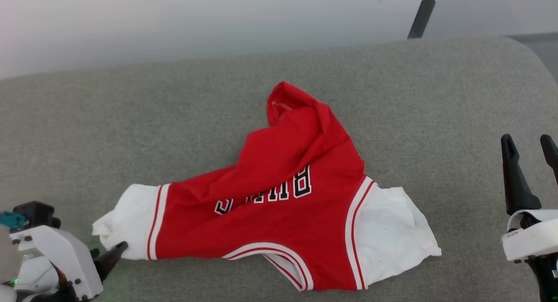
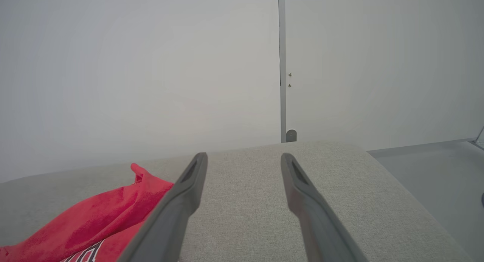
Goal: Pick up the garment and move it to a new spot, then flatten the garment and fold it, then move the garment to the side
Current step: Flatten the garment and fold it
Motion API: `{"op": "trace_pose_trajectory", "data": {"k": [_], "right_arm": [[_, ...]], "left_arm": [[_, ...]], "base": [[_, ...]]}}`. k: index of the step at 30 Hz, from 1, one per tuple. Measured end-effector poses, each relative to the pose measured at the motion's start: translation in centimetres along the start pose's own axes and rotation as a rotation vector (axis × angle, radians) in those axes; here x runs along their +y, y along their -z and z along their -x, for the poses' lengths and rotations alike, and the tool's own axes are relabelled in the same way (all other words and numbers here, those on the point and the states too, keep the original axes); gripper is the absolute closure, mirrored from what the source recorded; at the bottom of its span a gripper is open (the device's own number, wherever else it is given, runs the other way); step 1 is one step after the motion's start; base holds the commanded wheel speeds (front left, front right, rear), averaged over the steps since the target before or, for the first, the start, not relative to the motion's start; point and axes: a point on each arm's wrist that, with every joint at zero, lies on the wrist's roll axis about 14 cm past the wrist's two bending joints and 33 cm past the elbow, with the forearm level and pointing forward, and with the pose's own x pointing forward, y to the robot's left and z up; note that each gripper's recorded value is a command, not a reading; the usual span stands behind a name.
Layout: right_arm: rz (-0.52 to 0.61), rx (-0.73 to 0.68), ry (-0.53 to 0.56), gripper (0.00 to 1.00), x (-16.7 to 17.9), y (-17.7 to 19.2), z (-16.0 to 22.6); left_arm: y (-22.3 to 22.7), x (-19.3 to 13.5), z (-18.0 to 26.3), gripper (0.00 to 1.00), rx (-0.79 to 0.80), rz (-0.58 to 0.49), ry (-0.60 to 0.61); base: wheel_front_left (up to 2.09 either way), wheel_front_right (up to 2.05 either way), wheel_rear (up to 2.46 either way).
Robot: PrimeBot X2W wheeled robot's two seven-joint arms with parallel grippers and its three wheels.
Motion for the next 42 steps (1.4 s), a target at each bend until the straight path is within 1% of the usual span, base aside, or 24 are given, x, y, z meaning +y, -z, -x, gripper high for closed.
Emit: {"op": "trace_pose_trajectory", "data": {"k": [2,4,6,8,11,12,13,14,16,21,28,33,38,42], "right_arm": [[-0.002,0.01,0.005,0.0,-0.1,0.5,-0.3],[-0.004,0.015,0.005,0.0,-0.1,0.8,-0.7],[-0.005,0.027,0.007,0.0,-0.2,1.3,-1.0],[-0.003,0.028,0.009,0.0,-0.3,1.5,-1.2],[-0.001,0.037,0.015,0.0,-0.5,1.8,-1.3],[0.001,0.038,0.018,0.0,-0.6,1.8,-1.3],[0.003,0.04,0.02,0.0,-0.7,1.9,-1.3],[0.004,0.041,0.021,0.0,-0.8,1.9,-1.3],[0.006,0.038,0.021,0.0,-0.8,1.8,-1.3],[0.014,0.026,0.022,0.0,-0.9,1.2,-1.2],[0.006,0.024,-0.007,0.0,0.2,1.0,-1.0],[0.003,0.022,-0.035,0.0,1.1,0.7,-0.9],[-0.003,0.023,-0.059,0.0,2.0,0.6,-0.7],[-0.005,0.022,-0.07,0.0,2.3,0.4,-0.8]], "left_arm": [[0.3,0.4,-0.9,0.0,0.018,-0.001,-0.018],[0.8,1.3,-1.7,0.0,0.047,-0.036,-0.052],[1.1,2.0,-2.5,0.0,0.064,-0.04,-0.078],[1.4,2.2,-3.3,0.0,0.086,-0.057,-0.088],[1.8,2.2,-4.2,0.0,0.114,-0.05,-0.091],[2.0,2.2,-4.4,0.15,0.122,-0.038,-0.088],[2.0,2.1,-4.6,0.64,0.124,-0.031,-0.081],[1.9,2.0,-4.8,1.0,0.119,-0.012,-0.075],[1.9,2.2,-4.8,1.0,0.121,0.005,-0.079],[1.8,1.3,-4.2,1.0,0.108,0.017,-0.049],[1.7,-0.1,-1.4,1.0,0.055,-0.015,-0.023],[1.1,-0.6,1.3,1.0,0.0,-0.034,-0.035],[2.1,-0.9,3.8,1.0,-0.002,-0.027,-0.054],[2.8,-0.5,4.9,1.0,0.004,-0.019,-0.078]], "base": [[0.0,0.0,0.0],[0.0,0.0,0.0],[0.0,0.0,0.0],[0.0,0.0,0.0],[0.0,0.0,0.0],[0.0,0.0,0.0],[0.0,0.0,0.0],[0.0,0.0,0.0],[0.0,0.0,0.0],[0.0,0.0,0.0],[0.0,0.0,0.0],[0.0,0.0,0.0],[0.0,0.0,0.0],[0.0,0.0,0.0]]}}
